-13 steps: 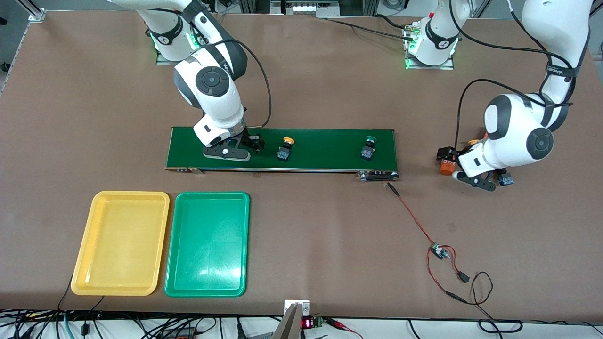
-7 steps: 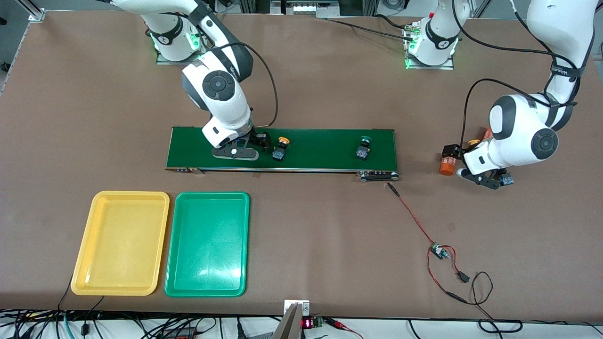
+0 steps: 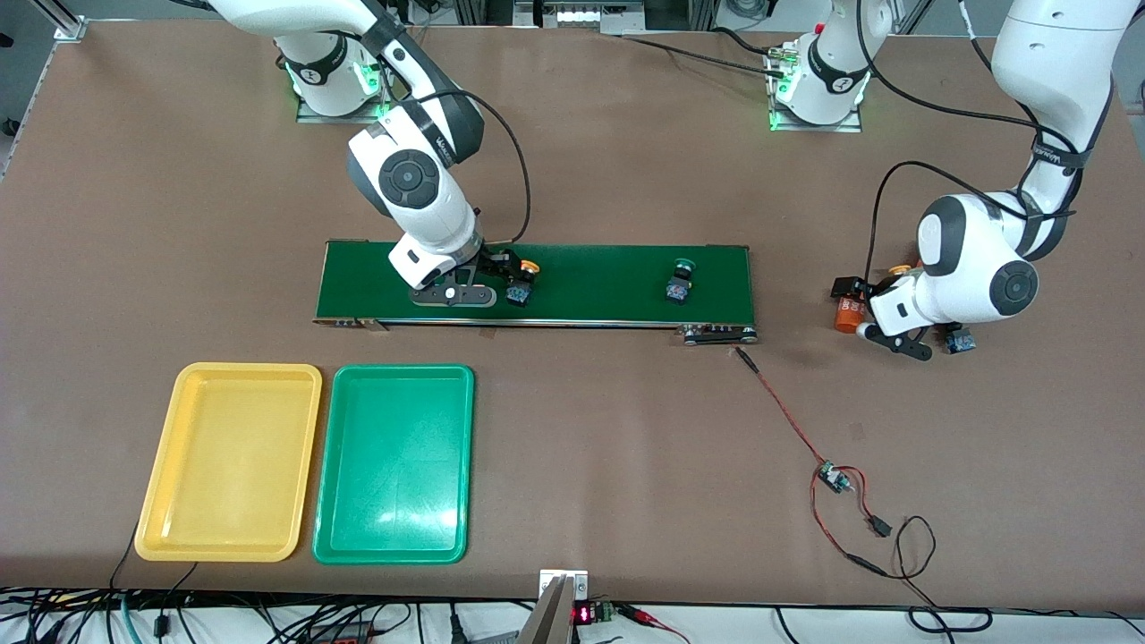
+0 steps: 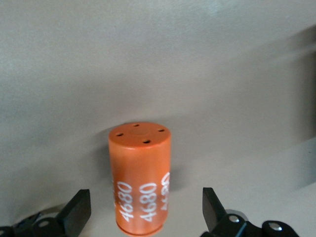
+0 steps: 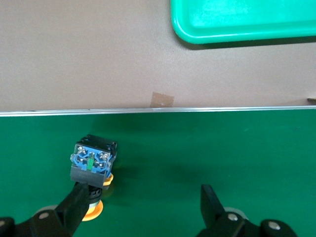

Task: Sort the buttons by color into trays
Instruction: 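Grasp the belt button with the right gripper while the left grasps a battery, then carry the button toward the yellow tray while the left gripper places the battery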

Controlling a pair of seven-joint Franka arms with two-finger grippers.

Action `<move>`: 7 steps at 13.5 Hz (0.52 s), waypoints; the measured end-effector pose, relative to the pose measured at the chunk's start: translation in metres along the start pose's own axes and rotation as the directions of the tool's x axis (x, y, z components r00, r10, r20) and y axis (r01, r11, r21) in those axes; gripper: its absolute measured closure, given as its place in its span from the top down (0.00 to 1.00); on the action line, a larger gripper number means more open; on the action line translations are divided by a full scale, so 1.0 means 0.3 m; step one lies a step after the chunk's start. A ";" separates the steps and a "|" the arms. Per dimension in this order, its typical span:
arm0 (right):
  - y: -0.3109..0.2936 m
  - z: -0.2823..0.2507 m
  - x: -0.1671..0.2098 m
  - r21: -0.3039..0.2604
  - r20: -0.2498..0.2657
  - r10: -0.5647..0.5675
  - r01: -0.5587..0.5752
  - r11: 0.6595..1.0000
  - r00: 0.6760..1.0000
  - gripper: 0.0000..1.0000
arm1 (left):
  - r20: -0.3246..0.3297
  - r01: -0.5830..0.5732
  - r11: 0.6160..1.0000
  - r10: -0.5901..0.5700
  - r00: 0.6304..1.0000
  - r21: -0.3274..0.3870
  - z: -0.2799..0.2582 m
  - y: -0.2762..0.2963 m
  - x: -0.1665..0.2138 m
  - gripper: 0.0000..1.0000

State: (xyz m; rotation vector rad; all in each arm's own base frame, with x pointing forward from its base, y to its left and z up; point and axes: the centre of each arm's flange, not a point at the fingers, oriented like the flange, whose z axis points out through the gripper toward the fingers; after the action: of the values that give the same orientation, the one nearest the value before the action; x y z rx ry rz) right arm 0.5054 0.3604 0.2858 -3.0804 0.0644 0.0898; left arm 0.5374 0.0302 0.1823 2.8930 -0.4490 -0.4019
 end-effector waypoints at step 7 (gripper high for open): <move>-0.011 0.042 0.026 0.017 0.026 0.017 -0.018 1.000 1.000 1.00 | -0.010 -0.020 1.000 0.020 1.000 0.000 0.039 -0.016 0.009 0.50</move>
State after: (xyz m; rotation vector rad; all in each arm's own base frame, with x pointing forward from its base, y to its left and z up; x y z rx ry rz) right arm 0.5127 0.3642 0.2729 -3.0613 0.0908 0.1288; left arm 0.5378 0.0321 0.1694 2.8871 -0.4755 -0.3838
